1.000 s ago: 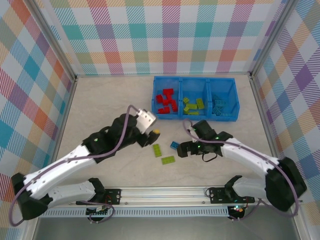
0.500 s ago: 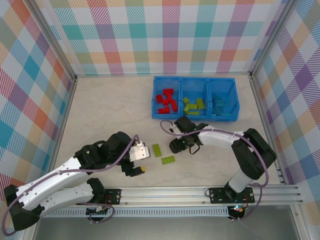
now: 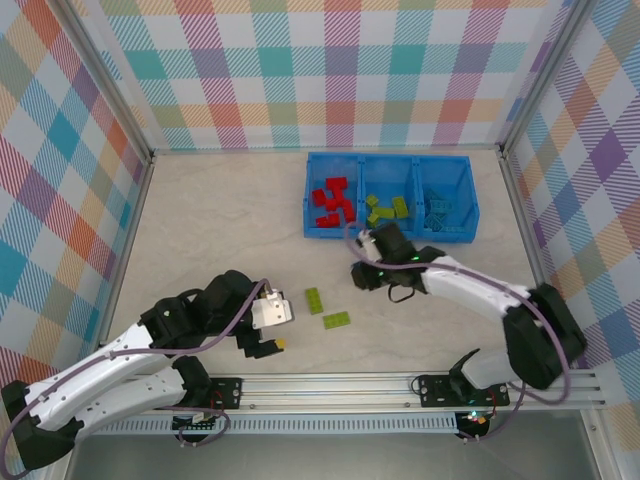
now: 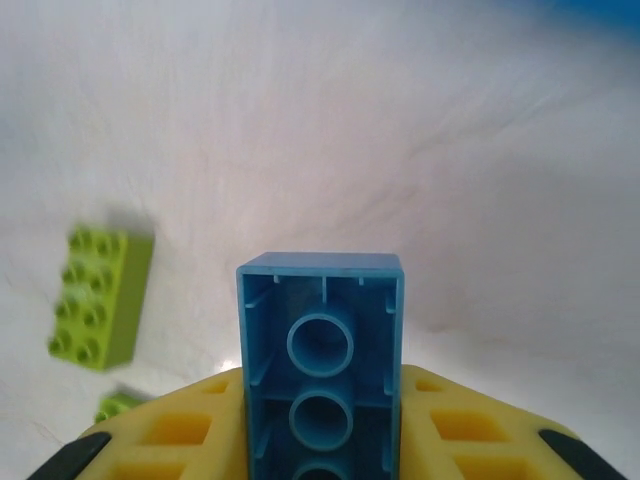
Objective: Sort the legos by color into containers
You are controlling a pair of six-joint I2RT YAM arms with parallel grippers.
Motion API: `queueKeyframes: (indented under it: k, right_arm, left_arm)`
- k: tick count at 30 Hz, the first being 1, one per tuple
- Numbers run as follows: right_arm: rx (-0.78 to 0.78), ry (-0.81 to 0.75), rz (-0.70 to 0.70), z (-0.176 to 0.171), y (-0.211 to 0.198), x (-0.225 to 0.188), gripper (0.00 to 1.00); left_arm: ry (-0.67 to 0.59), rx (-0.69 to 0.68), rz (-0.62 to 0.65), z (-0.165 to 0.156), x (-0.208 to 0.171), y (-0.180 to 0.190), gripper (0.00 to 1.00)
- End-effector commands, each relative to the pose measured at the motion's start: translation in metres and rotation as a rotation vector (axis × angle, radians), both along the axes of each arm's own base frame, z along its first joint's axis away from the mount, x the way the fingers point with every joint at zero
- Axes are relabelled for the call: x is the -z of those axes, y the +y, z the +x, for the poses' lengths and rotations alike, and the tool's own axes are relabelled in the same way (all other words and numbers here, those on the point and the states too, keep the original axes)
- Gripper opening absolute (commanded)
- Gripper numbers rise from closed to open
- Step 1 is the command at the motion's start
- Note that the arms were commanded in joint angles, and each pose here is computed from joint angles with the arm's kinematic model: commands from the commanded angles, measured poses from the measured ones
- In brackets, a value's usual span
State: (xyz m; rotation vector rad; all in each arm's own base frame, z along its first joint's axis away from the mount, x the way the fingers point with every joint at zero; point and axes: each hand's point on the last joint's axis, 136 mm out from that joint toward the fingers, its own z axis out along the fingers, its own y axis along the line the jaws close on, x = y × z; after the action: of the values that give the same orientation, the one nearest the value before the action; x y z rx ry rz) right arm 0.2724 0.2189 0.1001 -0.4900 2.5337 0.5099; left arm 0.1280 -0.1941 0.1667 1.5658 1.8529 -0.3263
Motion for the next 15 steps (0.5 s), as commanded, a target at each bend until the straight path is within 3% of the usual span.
queueKeyframes:
  k: [1, 7, 15]
  right_arm:
    - [0.221, -0.134, 0.146, 0.037, -0.036, -0.051, 0.27]
    - [0.525, -0.276, 0.2, 0.094, -0.126, -0.099, 0.29]
    - [0.761, -0.228, 0.197, 0.162, -0.203, -0.076, 0.28]
  left_arm:
    - [-0.071, -0.007, -0.057, 0.005, -0.014, -0.002, 1.0]
    - [-0.143, -0.059, -0.147, 0.011, -0.034, 0.001, 1.0]
    - [-0.156, -0.129, -0.18, 0.019, -0.042, 0.004, 1.0]
